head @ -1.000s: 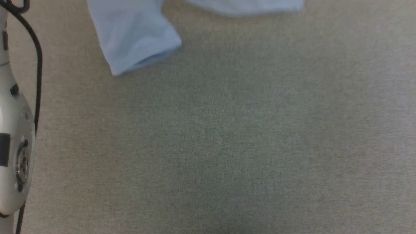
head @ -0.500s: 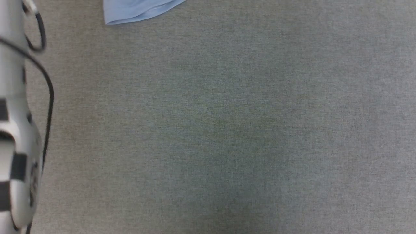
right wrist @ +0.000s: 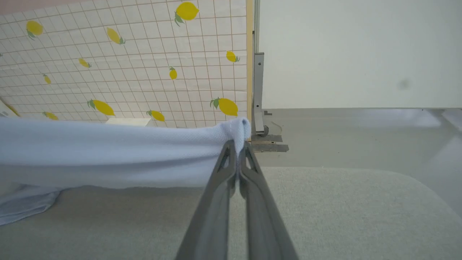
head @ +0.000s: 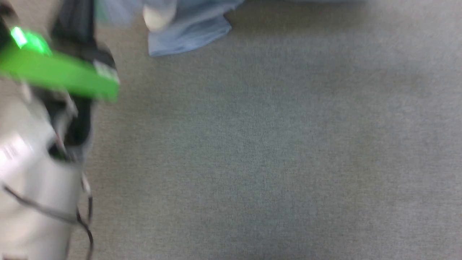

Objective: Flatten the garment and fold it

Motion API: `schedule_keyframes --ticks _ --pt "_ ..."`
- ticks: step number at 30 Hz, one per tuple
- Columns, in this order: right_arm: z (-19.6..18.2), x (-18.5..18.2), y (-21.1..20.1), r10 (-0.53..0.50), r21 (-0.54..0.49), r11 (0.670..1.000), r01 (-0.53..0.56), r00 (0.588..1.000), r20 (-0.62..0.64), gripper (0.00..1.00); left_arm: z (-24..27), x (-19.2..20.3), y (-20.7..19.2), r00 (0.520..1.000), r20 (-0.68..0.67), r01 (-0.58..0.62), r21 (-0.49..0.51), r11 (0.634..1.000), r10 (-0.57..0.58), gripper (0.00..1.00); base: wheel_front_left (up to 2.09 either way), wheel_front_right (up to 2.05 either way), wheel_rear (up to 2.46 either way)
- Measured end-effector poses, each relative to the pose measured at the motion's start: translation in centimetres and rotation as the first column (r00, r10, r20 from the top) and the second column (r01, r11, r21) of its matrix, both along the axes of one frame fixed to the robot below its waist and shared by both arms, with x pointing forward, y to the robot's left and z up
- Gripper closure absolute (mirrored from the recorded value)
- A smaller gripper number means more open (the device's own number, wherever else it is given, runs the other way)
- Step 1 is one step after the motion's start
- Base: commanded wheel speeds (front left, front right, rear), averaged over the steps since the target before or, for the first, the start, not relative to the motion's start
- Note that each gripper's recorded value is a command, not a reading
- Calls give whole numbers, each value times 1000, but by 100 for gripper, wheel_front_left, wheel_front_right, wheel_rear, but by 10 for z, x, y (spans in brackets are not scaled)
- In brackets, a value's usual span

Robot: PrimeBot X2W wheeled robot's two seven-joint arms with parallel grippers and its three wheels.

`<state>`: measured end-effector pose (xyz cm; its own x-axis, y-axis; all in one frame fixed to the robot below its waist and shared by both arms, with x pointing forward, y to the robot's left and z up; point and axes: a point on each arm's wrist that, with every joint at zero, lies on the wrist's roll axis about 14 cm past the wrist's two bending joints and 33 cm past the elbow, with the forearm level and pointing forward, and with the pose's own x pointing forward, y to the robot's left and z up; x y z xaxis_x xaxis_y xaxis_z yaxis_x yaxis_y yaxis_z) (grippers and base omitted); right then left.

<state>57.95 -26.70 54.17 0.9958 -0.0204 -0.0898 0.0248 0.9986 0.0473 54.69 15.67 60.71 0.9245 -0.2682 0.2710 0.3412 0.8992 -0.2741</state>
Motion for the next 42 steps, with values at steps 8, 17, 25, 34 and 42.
schedule_keyframes --ticks 8,17,25,34,42 --pt "-48 -100 4 -31 144 988 55 986 -164 100 -60 -90 3 975 -219 -32 -25 999 26 100 0 0 0" --pt "-98 -194 21 26 229 971 71 917 -397 100 -119 -166 10 884 -466 -62 -45 997 34 100 0 0 0" --pt "-133 -271 28 88 251 965 74 811 -579 100 -166 -233 3 733 -680 -59 -99 993 -25 100 0 0 0" --pt "-135 -325 26 94 273 955 119 749 -656 100 -159 -278 8 699 -714 -81 -142 987 -45 100 0 0 0" --pt "-123 -346 29 105 297 946 126 750 -653 100 -145 -307 11 706 -707 -88 -156 984 -49 100 0 0 0"
